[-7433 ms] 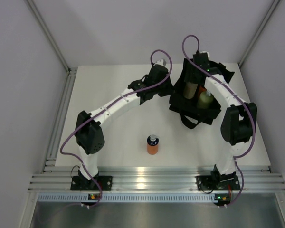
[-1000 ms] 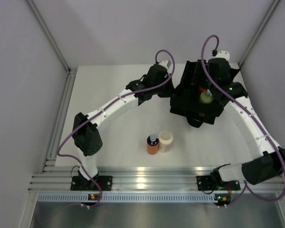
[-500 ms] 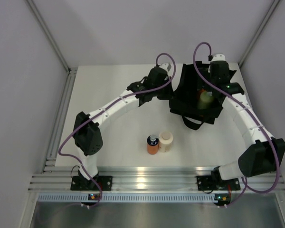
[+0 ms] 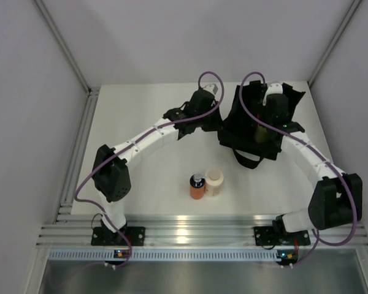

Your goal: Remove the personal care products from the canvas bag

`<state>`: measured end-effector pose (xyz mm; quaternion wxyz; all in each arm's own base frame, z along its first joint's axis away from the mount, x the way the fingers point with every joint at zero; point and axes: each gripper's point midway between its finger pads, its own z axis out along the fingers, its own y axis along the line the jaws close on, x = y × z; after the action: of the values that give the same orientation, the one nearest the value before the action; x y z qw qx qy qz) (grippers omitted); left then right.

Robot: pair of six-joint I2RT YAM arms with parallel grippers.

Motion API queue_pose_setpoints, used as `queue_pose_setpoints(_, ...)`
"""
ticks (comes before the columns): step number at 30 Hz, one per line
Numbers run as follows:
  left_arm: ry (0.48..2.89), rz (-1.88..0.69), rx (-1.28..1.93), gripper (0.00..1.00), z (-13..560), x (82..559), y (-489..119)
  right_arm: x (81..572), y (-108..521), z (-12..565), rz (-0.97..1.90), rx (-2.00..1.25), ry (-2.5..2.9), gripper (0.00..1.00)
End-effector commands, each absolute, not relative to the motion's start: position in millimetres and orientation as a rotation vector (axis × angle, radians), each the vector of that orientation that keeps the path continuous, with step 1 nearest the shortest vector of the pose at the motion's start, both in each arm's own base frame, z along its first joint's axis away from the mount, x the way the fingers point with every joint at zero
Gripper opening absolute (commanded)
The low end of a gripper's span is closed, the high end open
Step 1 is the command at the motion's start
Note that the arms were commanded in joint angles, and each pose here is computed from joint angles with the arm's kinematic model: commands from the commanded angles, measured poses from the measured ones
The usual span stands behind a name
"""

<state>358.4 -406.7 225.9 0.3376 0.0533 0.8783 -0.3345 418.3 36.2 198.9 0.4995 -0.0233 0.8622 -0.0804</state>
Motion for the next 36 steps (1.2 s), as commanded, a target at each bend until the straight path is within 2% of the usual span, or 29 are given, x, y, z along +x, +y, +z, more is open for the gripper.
queue_pose_setpoints(1, 2.282, -0.884, 0.136, 0.0, 234.1, 348.5, -397.9, 432.1, 36.4, 241.3, -0.159, -0.032, 1.879, 0.8)
queue_pose_setpoints(10, 2.276, -0.911, 0.115, 0.0, 239.6, 352.7, -405.0, 460.6, 37.5, 246.2, -0.211, -0.078, 1.851, 0.8)
queue_pose_setpoints(17, 2.254, -0.903, 0.073, 0.0, 249.6, 354.2, -400.6, 485.2, 25.3, 234.6, -0.258, -0.006, 1.872, 0.79)
queue_pose_setpoints(28, 2.245, -0.887, 0.102, 0.0, 250.4, 352.9, -397.3, 515.0, 15.8, 249.6, -0.259, 0.073, 1.807, 0.79)
queue_pose_setpoints(36, 2.224, -0.886, 0.112, 0.0, 257.6, 354.0, -396.8, 526.1, 16.0, 235.5, -0.28, 0.036, 1.851, 0.75)
